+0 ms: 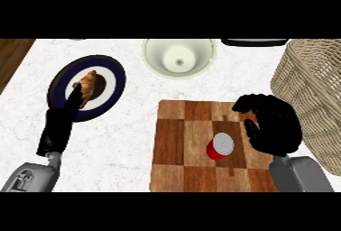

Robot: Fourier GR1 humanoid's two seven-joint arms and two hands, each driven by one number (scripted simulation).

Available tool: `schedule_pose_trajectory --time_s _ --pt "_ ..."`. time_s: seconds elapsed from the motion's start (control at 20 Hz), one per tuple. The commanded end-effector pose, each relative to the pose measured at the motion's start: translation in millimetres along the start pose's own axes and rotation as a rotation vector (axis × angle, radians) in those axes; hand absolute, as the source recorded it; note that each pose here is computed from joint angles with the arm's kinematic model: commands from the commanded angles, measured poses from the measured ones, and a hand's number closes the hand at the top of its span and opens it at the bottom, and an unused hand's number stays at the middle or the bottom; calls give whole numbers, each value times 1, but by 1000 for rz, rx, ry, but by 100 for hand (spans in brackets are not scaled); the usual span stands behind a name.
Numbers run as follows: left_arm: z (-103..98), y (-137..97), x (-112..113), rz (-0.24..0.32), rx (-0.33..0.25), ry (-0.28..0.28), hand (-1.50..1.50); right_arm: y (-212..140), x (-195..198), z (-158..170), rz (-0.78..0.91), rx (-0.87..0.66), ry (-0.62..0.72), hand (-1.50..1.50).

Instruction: Pick the can from the cutting board and place it in the basket

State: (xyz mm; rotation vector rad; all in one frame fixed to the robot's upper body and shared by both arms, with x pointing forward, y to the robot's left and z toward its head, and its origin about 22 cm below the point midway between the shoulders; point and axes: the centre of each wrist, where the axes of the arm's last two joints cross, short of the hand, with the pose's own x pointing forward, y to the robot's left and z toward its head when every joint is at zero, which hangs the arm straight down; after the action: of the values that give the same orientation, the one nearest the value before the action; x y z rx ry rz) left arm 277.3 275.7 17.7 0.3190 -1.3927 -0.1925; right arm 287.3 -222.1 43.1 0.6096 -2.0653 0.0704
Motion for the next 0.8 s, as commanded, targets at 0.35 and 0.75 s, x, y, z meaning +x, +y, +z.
schedule_pose_trajectory --time_s 0.35,0.75 --pt "-5 12 -5 9 -11 63 0 15 44 29 598 -40 -38 -150" --pt "-10 16 5 20 1 45 0 -31 132 28 1039 329 367 -150"
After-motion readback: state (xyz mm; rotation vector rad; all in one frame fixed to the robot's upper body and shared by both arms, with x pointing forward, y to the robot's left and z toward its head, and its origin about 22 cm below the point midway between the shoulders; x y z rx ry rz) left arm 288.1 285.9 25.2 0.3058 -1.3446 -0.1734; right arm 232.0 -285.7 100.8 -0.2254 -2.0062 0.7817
